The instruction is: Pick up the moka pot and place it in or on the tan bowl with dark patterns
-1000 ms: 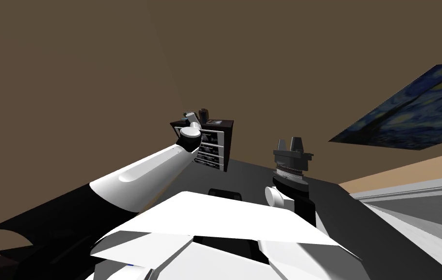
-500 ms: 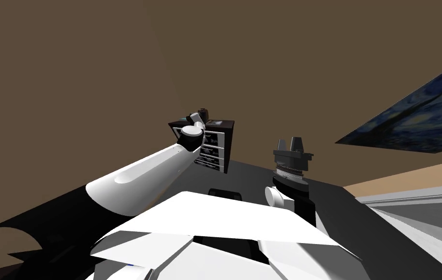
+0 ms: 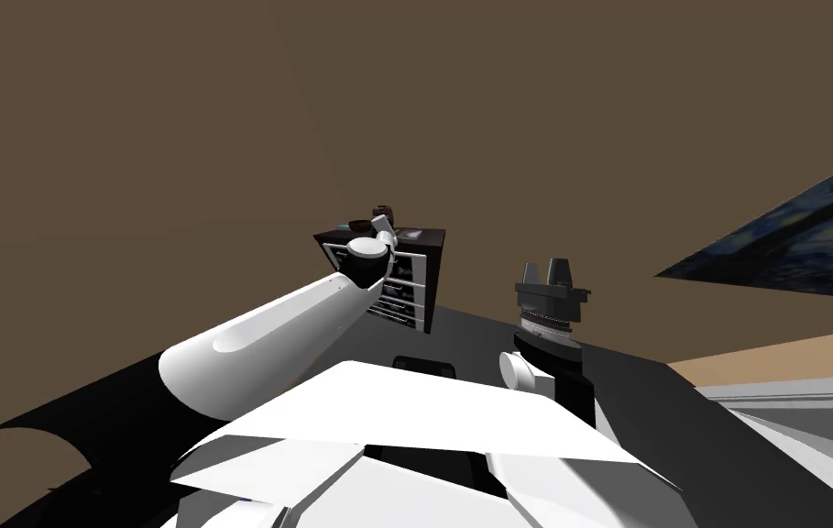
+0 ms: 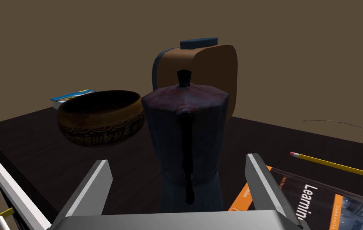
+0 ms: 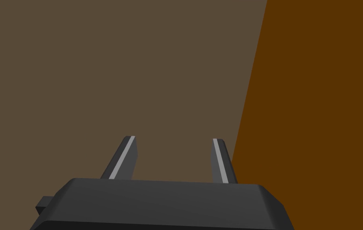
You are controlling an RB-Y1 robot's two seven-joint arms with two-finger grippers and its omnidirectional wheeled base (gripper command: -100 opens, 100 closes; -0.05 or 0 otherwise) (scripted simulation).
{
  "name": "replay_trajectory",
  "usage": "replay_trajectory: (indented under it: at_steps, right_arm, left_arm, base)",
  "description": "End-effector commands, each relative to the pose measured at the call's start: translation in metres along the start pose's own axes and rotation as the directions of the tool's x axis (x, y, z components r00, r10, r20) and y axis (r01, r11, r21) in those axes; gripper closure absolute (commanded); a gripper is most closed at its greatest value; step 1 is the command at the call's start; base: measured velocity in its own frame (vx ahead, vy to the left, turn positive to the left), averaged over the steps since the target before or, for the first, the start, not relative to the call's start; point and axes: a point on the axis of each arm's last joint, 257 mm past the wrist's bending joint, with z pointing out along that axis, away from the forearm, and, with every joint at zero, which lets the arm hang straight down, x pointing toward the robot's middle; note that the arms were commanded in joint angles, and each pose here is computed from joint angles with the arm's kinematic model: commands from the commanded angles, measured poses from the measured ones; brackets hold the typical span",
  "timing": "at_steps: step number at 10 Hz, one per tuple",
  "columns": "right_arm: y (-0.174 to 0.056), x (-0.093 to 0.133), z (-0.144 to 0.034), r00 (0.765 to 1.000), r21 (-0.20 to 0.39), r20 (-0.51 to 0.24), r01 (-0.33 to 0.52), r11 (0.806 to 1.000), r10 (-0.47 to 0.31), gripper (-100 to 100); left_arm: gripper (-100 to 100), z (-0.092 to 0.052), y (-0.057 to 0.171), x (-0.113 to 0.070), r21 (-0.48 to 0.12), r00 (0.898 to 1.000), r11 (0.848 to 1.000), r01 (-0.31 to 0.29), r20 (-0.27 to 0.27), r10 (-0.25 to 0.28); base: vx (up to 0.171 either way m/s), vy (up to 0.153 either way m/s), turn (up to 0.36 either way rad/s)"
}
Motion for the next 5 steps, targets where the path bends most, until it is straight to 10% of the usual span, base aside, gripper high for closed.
replay_trajectory:
  at_steps: [1, 2, 5]
  right_arm:
    - [0.0, 0.0, 0.0, 1.0, 0.0, 0.0, 0.0, 1.0, 0.0, 0]
    - [0.0, 0.0, 0.0, 1.0, 0.0, 0.0, 0.0, 1.0, 0.0, 0]
    - [0.0, 0.0, 0.0, 1.0, 0.0, 0.0, 0.0, 1.0, 0.0, 0]
  left_arm:
    - [0, 0.0, 0.0, 0.0, 0.0, 1.0, 1.0, 0.0, 0.0, 0.0]
    - [-100, 0.006, -0.011, 0.007, 0.005, 1.0, 1.0, 0.001, -0.005, -0.001]
    - [-100, 0.012, -0.019, 0.012, 0.007, 1.0, 1.0, 0.0, -0.008, 0.0]
  base:
    - [0.015, 0.006, 0.001]
    - [0.029, -0.012, -0.032]
    - [0.041, -0.017, -0.021]
